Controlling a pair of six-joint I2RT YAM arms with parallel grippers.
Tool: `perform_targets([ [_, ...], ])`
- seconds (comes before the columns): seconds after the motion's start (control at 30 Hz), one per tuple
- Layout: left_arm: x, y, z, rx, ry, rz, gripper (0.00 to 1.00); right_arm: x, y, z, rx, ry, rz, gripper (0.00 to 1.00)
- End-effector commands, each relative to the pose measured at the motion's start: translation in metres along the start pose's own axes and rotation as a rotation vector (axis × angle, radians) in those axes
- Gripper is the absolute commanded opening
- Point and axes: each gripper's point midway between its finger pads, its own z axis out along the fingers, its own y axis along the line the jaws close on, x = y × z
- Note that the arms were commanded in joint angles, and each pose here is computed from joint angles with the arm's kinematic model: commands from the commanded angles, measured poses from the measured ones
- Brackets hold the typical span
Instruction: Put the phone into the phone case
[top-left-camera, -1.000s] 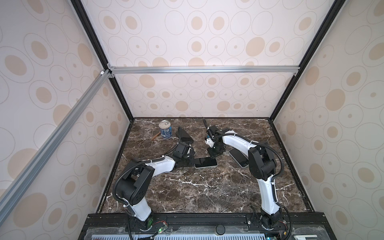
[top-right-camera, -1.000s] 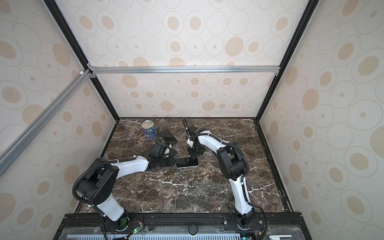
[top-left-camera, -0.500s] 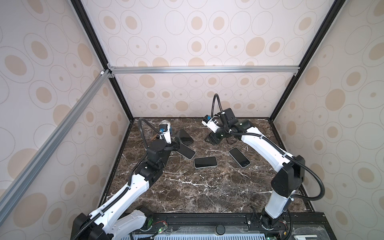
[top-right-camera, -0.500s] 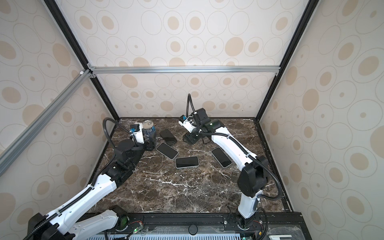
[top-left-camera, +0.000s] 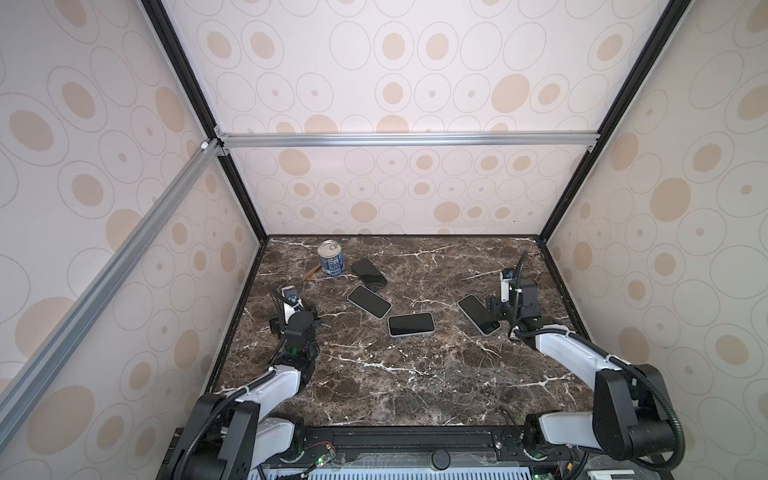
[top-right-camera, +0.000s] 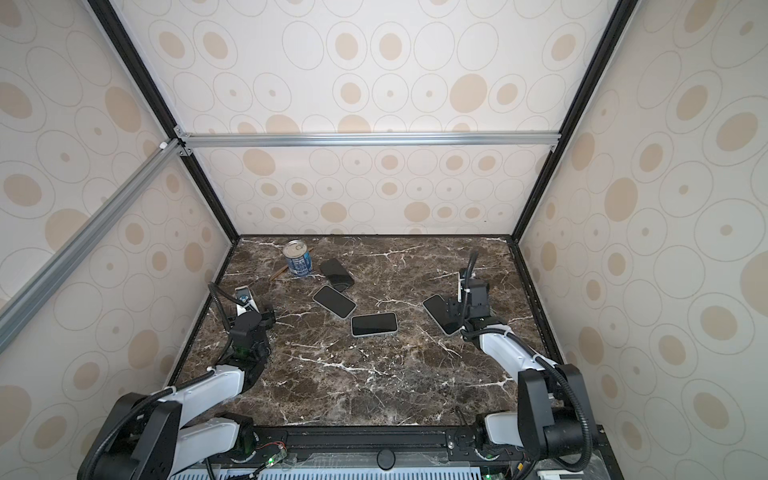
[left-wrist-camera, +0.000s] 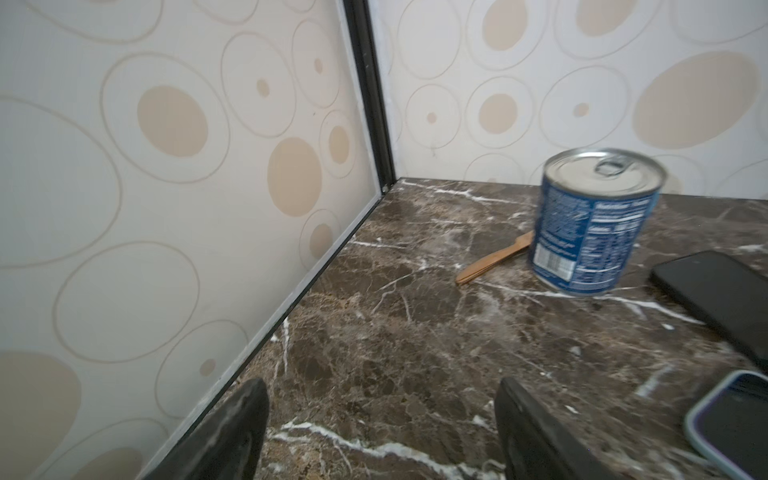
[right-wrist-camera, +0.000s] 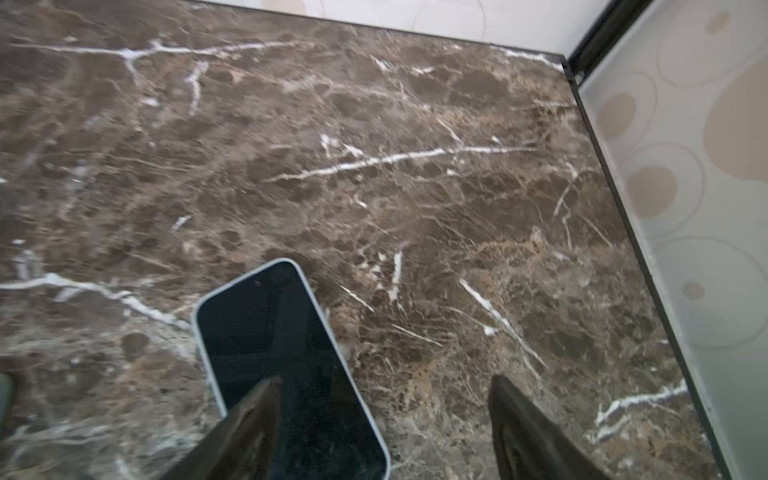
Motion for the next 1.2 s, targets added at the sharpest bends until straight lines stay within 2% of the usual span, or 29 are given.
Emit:
perform_targets([
  [0.0,-0.006,0.008,0.009,-0.008,-0.089,-0.103,0.86,-0.017,0.001,0.012,-0.035,-0.174,0.006,0.80],
  [0.03,-0.001,0.004,0.015,0.005,-0.048,-0.095,0.87,-0.014,0.013,0.017,-0.098,-0.181,-0.028,0.80],
  [0.1,-0.007,-0.007,0.021,0.093,-0.086,-0.095,0.88,-0.014,0.029,0.021,-0.197,-0.132,-0.060,0.79],
  [0.17,-0.014,-0.022,0.023,0.238,-0.144,-0.121,0.91,-0.011,0.044,0.020,-0.322,-0.192,-0.062,0.78],
  [0.27,-0.008,-0.042,0.027,0.368,-0.120,-0.082,0.91,-0.001,0.025,0.016,-0.278,-0.276,0.016,0.78],
  [0.33,-0.003,-0.045,0.026,0.383,-0.132,-0.073,0.92,-0.004,0.021,0.012,-0.254,-0.371,0.031,0.79],
  [0.4,-0.002,-0.049,0.021,0.399,-0.167,-0.060,0.97,0.001,-0.006,0.025,-0.104,-0.249,0.119,0.83],
  [0.43,0.001,-0.047,0.025,0.374,-0.137,-0.056,0.99,0.001,-0.008,0.027,-0.070,-0.241,0.108,0.94],
  [0.47,0.000,-0.046,0.024,0.364,-0.152,-0.057,1.00,-0.002,-0.007,0.028,-0.053,-0.275,0.097,1.00],
  [0.57,-0.001,-0.044,0.023,0.340,-0.157,-0.053,0.99,0.001,-0.006,0.027,-0.055,-0.232,0.095,1.00],
  [0.67,-0.001,-0.047,0.022,0.353,-0.161,-0.047,0.99,-0.002,-0.006,0.026,-0.056,-0.270,0.093,1.00],
  [1.17,0.000,-0.054,0.023,0.385,-0.149,-0.033,0.99,-0.001,-0.005,0.027,-0.062,-0.245,0.087,1.00],
])
